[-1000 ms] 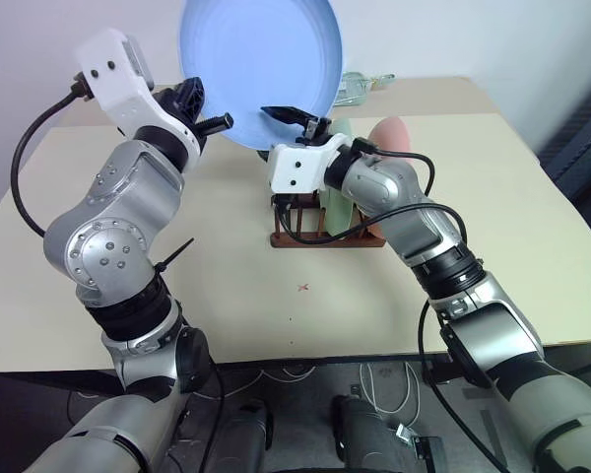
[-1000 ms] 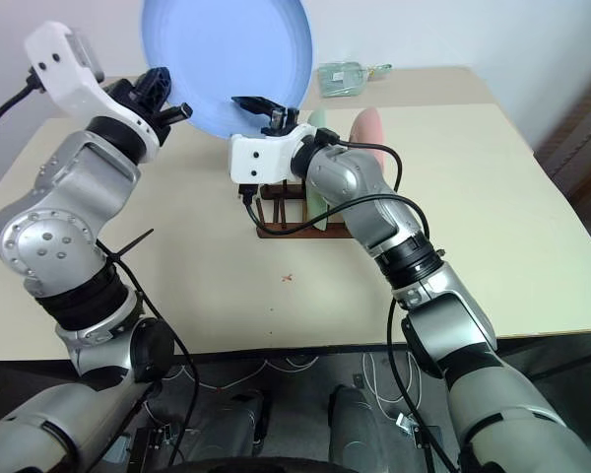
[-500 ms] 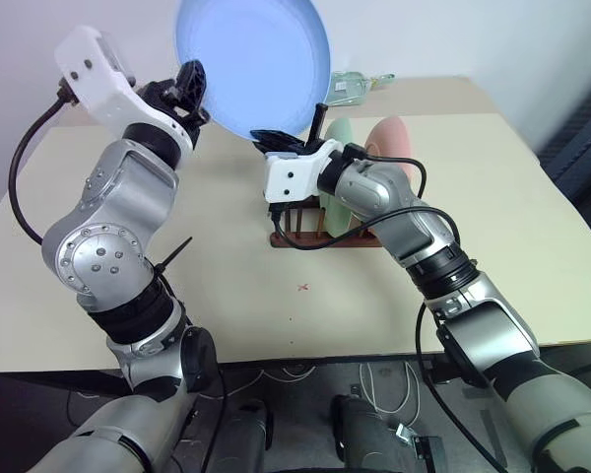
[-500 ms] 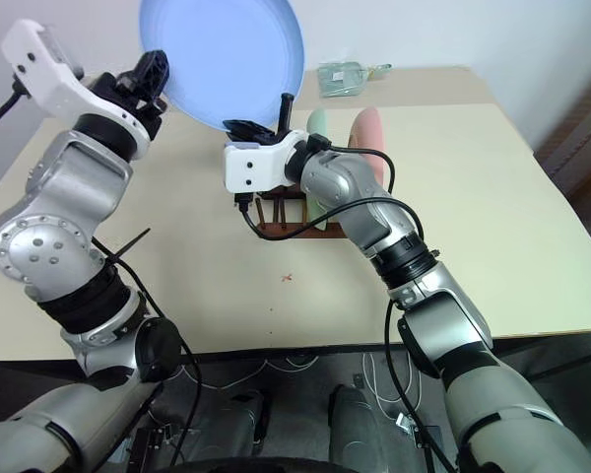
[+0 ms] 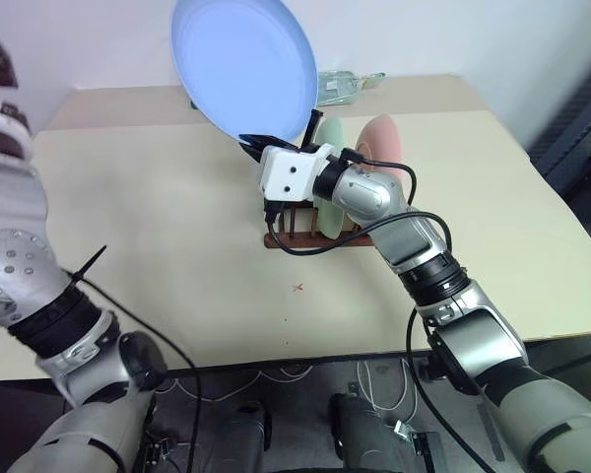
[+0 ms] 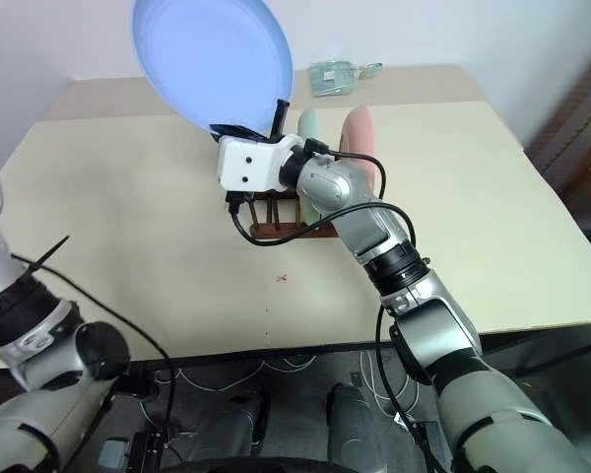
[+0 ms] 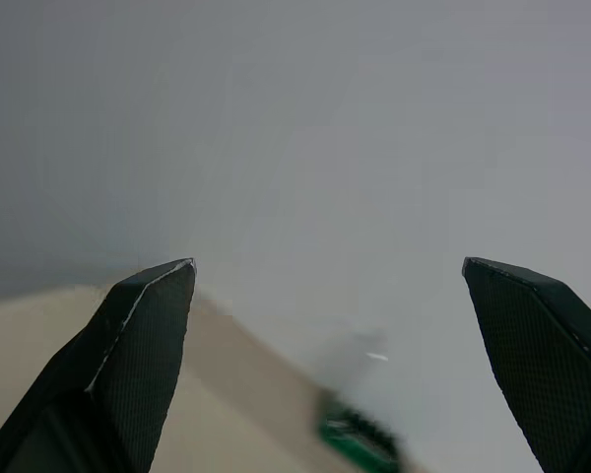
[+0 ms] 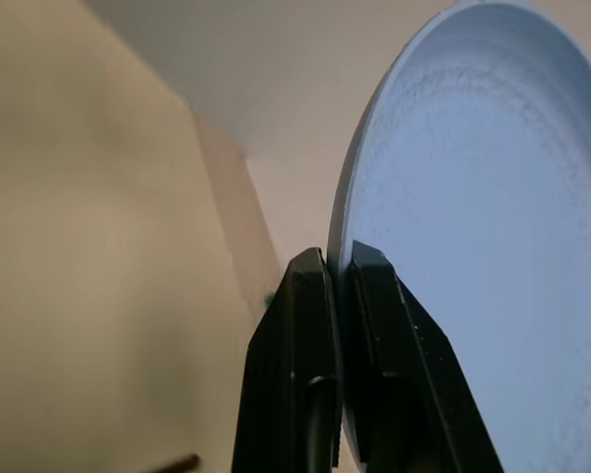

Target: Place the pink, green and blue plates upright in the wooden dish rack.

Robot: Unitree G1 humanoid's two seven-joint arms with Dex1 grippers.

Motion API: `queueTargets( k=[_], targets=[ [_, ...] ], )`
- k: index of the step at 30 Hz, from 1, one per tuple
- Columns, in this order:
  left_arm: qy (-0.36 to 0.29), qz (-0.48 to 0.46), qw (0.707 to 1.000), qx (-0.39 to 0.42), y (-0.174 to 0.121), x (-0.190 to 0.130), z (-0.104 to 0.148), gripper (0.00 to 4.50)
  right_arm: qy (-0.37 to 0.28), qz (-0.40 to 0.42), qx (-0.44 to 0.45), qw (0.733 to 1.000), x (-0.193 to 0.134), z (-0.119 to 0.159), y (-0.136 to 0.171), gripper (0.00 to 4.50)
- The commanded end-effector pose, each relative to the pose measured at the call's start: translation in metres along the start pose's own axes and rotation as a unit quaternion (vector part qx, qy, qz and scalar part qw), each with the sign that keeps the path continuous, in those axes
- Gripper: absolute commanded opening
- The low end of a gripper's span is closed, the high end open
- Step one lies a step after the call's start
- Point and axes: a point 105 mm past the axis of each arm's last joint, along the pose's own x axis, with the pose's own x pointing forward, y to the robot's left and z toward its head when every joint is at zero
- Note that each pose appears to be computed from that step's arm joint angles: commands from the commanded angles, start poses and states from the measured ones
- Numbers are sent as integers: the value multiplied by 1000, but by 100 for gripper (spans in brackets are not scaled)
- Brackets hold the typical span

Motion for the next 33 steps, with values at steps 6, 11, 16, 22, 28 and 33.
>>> queueTargets(
  k=[6,11,16,22,28,33],
  targets=[
    [163,-184,927,284,23,-60,-108,446,-112,-52,383,915,-17,47,-26,0],
    [214,-288,890,281,9,-101,-140,446,-111,-61,495,859,-24,49,-24,0],
    [244,-358,871,233,-8,-126,-153,446,-93,-73,575,810,-28,44,-16,0],
    [272,-421,833,234,-16,-150,-164,446,-79,-79,611,784,-30,40,-10,0],
    [279,-430,825,238,-16,-156,-169,446,-52,-97,651,751,-31,25,-7,0],
    [275,-433,824,240,-19,-158,-170,446,-29,-117,682,721,-32,12,-5,0]
  ],
)
